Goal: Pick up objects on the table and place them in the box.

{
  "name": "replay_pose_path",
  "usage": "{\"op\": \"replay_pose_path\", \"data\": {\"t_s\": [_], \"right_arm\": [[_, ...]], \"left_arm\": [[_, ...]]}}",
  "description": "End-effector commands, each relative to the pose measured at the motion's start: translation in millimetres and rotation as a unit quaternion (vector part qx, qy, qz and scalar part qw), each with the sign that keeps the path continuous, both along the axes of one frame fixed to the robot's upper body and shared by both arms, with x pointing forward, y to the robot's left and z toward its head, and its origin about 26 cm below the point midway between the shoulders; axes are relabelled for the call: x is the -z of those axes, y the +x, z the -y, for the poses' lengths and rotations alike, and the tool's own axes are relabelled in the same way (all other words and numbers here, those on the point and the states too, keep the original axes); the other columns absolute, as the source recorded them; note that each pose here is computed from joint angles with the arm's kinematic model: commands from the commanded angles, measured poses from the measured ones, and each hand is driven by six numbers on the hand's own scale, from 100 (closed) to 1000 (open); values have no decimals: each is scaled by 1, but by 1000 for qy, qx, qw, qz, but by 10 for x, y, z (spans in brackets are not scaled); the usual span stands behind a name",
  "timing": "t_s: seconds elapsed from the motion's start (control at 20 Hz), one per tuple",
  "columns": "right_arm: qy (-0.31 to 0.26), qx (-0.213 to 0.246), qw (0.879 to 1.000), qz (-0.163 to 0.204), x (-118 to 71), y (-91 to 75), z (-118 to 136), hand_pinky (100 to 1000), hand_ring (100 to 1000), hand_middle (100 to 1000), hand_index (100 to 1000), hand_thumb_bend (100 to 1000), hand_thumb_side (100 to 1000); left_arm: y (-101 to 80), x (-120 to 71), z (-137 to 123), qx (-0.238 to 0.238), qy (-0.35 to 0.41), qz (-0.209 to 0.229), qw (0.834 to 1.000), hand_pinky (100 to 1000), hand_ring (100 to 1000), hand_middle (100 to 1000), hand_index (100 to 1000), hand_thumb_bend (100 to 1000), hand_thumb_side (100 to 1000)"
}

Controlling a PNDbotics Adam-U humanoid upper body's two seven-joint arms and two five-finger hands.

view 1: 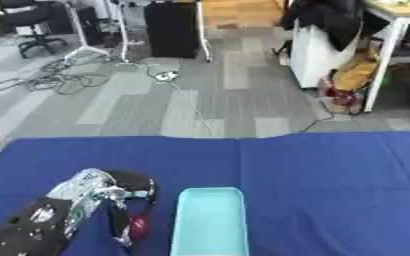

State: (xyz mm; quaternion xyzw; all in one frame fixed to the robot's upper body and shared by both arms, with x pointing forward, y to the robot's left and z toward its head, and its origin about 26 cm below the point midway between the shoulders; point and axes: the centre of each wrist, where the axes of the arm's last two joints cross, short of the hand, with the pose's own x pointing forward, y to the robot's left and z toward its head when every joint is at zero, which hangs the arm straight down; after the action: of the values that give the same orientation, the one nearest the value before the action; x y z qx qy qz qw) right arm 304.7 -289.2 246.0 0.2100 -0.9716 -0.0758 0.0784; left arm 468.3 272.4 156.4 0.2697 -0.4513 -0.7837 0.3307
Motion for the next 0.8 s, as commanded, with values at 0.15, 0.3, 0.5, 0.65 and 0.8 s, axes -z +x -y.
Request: {"op": "replay_pose_path", "data": {"t_s": [0.15,0.3,0.5,0.65,0.8], "right_arm": [[-6,0,1000,15,-77,-28,7,126,262,259,515,100,754],[-7,2,1000,14,-73,-30,12,126,262,259,515,100,754],[-7,2,1000,13,-70,-30,14,126,262,259,515,100,755],[-7,0,1000,14,-74,-29,7,127,262,259,515,100,755],[-5,-2,1000,14,-87,-25,-1,127,263,259,515,100,756]], "left_arm": [[-18,-296,-49,-4,-42,57,997,100,100,100,336,551,185],[-49,-487,-2,3,-57,80,995,100,100,100,337,547,171],[-92,-692,109,18,-82,93,992,100,100,100,338,519,177],[-102,-739,258,43,-101,86,990,100,100,100,335,488,210],[-97,-711,414,72,-117,78,987,100,100,100,340,471,225]]}}
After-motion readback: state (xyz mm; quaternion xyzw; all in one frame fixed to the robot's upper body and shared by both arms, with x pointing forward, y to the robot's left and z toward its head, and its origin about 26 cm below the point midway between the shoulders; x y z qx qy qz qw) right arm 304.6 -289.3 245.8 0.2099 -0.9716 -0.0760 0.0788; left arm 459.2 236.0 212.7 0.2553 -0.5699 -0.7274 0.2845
